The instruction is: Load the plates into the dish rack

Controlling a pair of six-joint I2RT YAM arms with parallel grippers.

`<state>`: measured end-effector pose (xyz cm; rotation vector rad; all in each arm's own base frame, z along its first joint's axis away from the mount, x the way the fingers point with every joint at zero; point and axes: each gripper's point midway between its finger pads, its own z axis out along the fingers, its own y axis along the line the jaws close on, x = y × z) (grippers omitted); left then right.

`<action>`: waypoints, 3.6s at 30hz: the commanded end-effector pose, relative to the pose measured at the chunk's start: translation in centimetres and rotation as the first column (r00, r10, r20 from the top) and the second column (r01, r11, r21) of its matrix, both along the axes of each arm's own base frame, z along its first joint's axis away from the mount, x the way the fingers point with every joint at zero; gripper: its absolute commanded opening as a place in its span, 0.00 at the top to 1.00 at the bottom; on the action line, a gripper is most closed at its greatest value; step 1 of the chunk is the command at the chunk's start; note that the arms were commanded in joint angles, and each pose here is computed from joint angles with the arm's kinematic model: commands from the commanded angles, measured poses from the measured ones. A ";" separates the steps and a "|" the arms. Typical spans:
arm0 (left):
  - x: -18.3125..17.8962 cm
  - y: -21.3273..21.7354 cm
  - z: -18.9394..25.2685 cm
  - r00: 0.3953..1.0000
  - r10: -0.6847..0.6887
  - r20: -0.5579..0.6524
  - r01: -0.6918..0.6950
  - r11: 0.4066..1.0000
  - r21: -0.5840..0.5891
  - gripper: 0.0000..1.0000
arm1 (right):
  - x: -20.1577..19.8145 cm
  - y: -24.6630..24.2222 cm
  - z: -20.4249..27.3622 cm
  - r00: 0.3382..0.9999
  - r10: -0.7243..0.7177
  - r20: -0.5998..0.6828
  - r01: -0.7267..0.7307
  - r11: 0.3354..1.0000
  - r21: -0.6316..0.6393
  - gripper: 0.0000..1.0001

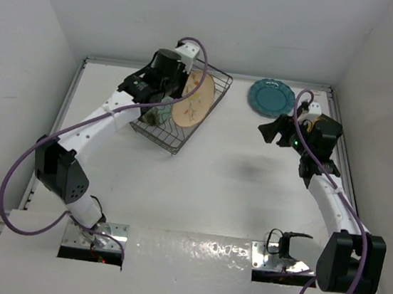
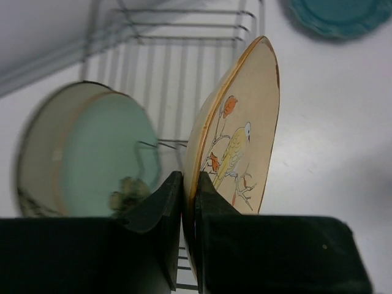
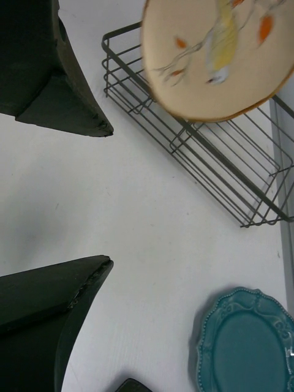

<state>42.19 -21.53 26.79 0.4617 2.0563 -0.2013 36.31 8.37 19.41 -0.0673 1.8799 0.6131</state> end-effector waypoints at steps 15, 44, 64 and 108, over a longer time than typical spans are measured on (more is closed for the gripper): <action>2.7 8.9 9.0 0.820 0.279 0.499 -0.356 0.932 0.063 1.00 | -0.7 0.1 -1.6 1.000 0.002 -0.024 -0.002 1.000 0.004 0.23; 5.4 11.2 4.1 0.828 0.277 0.488 -0.378 0.918 0.119 1.00 | -2.0 0.2 -3.9 0.997 0.037 -0.075 -0.040 0.999 -0.036 0.23; 6.0 10.5 -2.9 0.900 0.210 0.383 -0.301 0.933 0.198 1.00 | -2.2 0.5 -4.6 0.993 0.064 -0.098 -0.069 0.997 -0.045 0.22; 1.2 3.6 5.2 0.980 -0.113 0.163 0.106 0.993 0.050 0.00 | 0.6 -21.0 -17.7 0.424 -0.814 -0.397 0.851 0.208 0.482 0.30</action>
